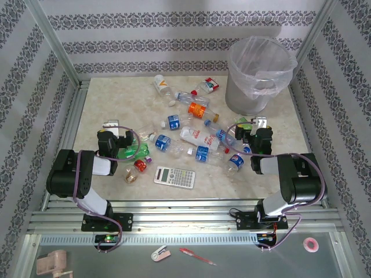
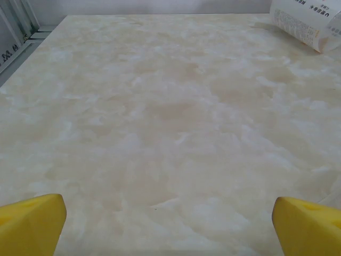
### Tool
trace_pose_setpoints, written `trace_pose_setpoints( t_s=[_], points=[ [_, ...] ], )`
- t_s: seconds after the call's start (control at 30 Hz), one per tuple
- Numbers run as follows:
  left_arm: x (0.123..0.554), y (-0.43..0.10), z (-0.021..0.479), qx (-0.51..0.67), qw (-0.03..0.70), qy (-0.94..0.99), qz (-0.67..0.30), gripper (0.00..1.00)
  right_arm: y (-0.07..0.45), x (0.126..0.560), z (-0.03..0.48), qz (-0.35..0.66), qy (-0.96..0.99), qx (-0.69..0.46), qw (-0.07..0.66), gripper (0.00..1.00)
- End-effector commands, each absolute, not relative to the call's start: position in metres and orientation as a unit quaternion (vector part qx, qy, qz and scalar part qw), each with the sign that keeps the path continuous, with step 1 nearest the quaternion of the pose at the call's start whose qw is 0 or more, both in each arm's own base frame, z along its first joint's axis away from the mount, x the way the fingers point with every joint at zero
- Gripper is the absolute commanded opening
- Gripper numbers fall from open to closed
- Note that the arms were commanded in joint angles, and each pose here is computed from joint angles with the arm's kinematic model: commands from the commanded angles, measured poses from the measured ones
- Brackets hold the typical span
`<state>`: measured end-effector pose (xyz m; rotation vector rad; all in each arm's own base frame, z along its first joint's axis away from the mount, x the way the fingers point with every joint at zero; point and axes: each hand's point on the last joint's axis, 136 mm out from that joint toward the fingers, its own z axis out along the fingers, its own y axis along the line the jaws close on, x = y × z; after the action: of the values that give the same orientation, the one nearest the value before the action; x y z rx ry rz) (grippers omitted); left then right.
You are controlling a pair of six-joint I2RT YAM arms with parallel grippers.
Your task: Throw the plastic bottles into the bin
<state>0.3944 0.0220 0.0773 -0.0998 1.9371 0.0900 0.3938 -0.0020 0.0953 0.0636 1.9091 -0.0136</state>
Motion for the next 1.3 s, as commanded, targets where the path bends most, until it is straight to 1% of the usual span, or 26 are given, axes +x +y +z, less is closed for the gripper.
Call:
trace_pose_setpoints(
  t_s=[0.0, 0.97, 1.03, 1.13, 1.27],
  points=[
    [0.4, 0.017, 0.088, -0.032, 0.576, 0.816, 0.039, 1.0, 0.001, 0.398, 0.106, -0.001, 0.807, 0.015, 0.59, 0.98],
    [0.4, 0.017, 0.088, -0.033, 0.577, 0.816, 0.033, 1.0, 0.0, 0.398, 0.106, 0.001, 0.808, 0.014, 0.59, 0.98],
    [0.399, 0.017, 0.089, -0.033, 0.579, 0.814, 0.033, 1.0, 0.002, 0.399, 0.116, -0.002, 0.803, 0.013, 0.595, 0.98],
    [0.394, 0.023, 0.101, -0.046, 0.585, 0.809, 0.044, 1.0, 0.014, 0.393, 0.133, -0.016, 0.818, -0.006, 0.575, 0.98],
    [0.382, 0.023, 0.143, -0.051, 0.6, 0.797, 0.045, 1.0, 0.031, 0.372, 0.165, 0.001, 0.824, -0.002, 0.567, 0.98]
  ],
)
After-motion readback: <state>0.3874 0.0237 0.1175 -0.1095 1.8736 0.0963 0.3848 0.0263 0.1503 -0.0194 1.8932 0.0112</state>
